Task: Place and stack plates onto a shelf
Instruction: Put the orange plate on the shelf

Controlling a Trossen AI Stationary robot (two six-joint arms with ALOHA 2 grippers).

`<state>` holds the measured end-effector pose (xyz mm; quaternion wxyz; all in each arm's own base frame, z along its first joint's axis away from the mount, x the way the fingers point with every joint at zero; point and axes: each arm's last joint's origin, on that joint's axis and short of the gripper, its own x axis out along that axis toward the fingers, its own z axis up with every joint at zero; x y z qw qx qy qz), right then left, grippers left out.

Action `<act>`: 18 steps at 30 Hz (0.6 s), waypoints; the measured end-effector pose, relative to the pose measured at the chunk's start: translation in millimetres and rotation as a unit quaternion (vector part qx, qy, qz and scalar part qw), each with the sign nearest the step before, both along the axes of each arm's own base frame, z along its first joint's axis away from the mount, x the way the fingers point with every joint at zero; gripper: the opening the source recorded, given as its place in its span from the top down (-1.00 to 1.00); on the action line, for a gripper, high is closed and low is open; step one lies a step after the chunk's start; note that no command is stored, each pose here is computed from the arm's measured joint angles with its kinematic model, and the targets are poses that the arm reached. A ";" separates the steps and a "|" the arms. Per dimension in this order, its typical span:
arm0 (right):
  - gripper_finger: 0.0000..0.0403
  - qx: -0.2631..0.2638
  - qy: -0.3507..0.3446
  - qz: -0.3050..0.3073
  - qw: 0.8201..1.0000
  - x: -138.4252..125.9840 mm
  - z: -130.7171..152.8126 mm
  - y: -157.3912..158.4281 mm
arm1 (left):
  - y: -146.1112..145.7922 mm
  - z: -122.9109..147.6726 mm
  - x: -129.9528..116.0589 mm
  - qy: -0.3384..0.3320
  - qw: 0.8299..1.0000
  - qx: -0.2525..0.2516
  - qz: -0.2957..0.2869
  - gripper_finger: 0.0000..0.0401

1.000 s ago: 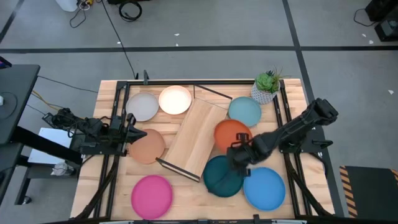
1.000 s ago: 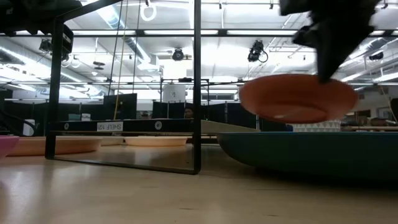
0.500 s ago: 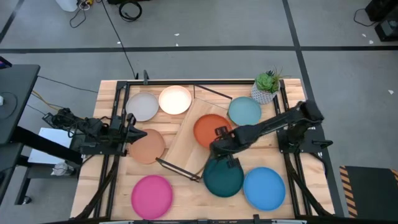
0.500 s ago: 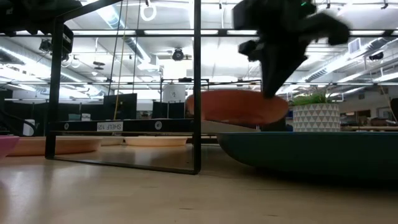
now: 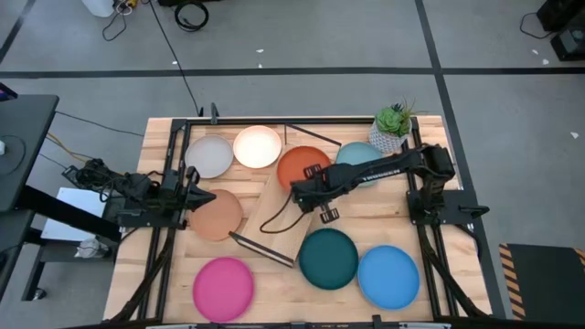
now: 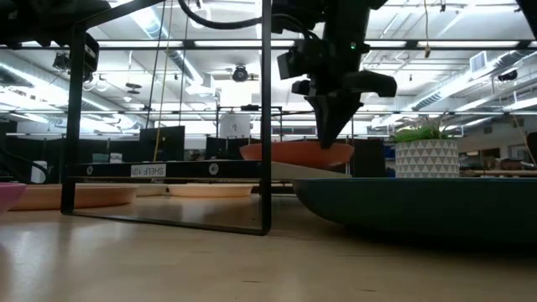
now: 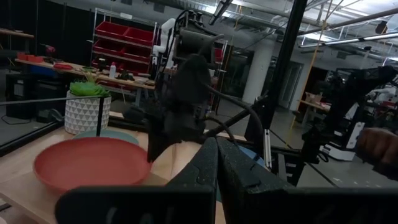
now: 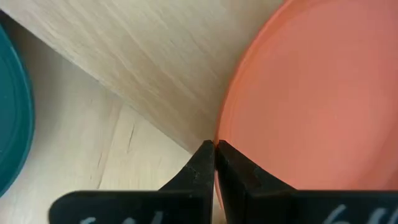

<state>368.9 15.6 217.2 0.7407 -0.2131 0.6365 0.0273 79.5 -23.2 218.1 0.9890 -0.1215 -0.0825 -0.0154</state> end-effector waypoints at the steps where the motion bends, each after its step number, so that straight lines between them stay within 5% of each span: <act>1: 0.90 0.001 -0.001 -0.003 1.000 0.0 0.5 -2.0 | 0.0 0.0 0.0 0.000 1.000 0.000 0.000 0.97; 11: 0.80 0.008 -0.005 -0.020 1.000 1.5 -0.7 -9.3 | 0.0 0.0 0.0 0.000 1.000 0.000 0.000 0.97; 18: 0.51 -0.021 -0.011 -0.032 0.999 -1.3 5.0 -4.1 | 0.0 0.0 0.0 0.000 1.000 0.000 0.000 0.97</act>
